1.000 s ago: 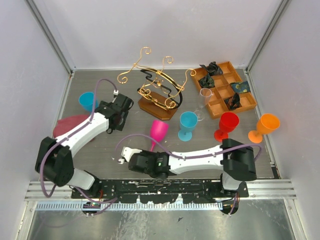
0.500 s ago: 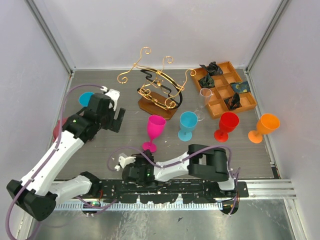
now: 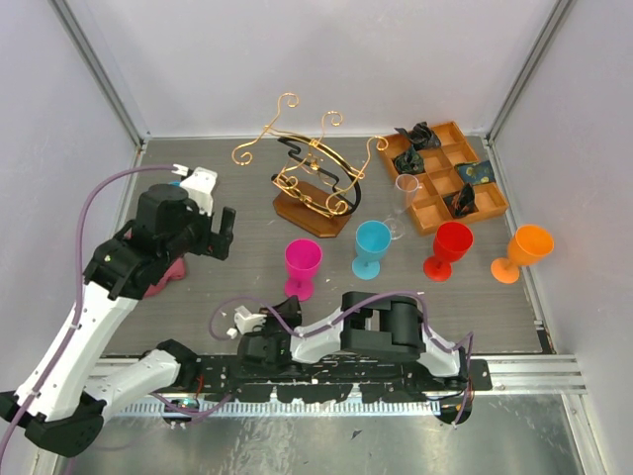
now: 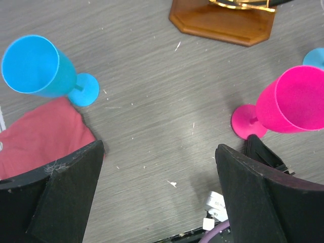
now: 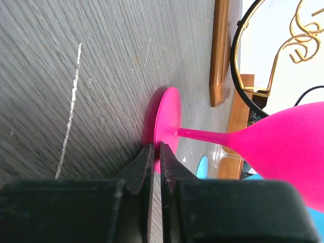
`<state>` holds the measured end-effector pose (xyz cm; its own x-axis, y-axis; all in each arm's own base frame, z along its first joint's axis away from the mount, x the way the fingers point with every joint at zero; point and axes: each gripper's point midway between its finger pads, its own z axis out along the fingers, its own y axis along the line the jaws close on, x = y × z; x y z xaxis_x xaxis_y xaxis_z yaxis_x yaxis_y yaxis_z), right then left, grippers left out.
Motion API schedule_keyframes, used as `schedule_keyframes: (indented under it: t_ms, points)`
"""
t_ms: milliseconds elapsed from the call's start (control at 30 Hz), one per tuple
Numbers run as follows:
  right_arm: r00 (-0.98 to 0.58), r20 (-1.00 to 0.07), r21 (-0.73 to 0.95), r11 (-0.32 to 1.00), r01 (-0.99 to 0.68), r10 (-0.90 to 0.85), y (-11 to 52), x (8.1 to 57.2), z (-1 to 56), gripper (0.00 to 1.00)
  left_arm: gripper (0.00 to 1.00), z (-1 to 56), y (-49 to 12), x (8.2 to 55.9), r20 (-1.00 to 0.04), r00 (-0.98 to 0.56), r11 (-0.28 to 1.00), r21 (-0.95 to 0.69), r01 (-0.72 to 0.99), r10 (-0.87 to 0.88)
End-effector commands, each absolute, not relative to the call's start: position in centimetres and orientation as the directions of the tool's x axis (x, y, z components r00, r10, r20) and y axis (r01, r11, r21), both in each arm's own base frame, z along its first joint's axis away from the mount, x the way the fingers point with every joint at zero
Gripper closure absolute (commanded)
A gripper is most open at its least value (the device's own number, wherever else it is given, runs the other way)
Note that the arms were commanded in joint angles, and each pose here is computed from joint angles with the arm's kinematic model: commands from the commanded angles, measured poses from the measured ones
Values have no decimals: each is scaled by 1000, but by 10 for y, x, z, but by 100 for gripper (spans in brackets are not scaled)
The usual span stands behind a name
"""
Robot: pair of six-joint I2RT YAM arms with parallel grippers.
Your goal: Take the wine glass off the wine glass rack
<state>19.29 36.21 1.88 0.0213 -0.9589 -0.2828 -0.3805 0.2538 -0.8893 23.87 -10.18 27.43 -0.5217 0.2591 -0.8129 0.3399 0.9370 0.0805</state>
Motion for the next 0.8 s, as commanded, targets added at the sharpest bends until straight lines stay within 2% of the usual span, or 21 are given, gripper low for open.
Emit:
schedule_keyframes:
  t_ms: [0,100,233,367,433,500,567,633,767]
  points:
    - [-19,-367,-728,300,-617,-930,377,165,-34,79,2,303,-103,237,-850,-471,935,67,348,236]
    - [-28,-384,-651,292,-701,-923,384,151,-35,65,2,305,-103,239,-854,-464,937,69,344,233]
    - [-36,-397,-481,242,-843,-917,398,119,-37,57,2,306,-103,240,-859,-459,938,67,340,228]
    - [-18,-434,-235,132,-963,-901,421,69,-22,49,2,311,-101,240,-866,-445,940,76,334,228]
    - [13,-467,-76,25,-997,-884,435,30,-5,46,2,316,-100,241,-870,-438,941,82,330,229]
    - [42,-530,36,-72,-997,-847,451,-2,29,45,2,324,-99,243,-877,-423,942,86,325,226]
    - [38,-658,135,-167,-977,-752,469,-28,88,44,2,334,-98,245,-889,-404,946,88,311,216]
    - [33,-771,139,-219,-966,-635,479,-37,152,43,2,345,-94,249,-900,-385,954,96,283,205]
    - [-32,-908,112,-168,-979,-418,473,-6,267,38,2,367,-81,259,-920,-351,977,112,183,171]
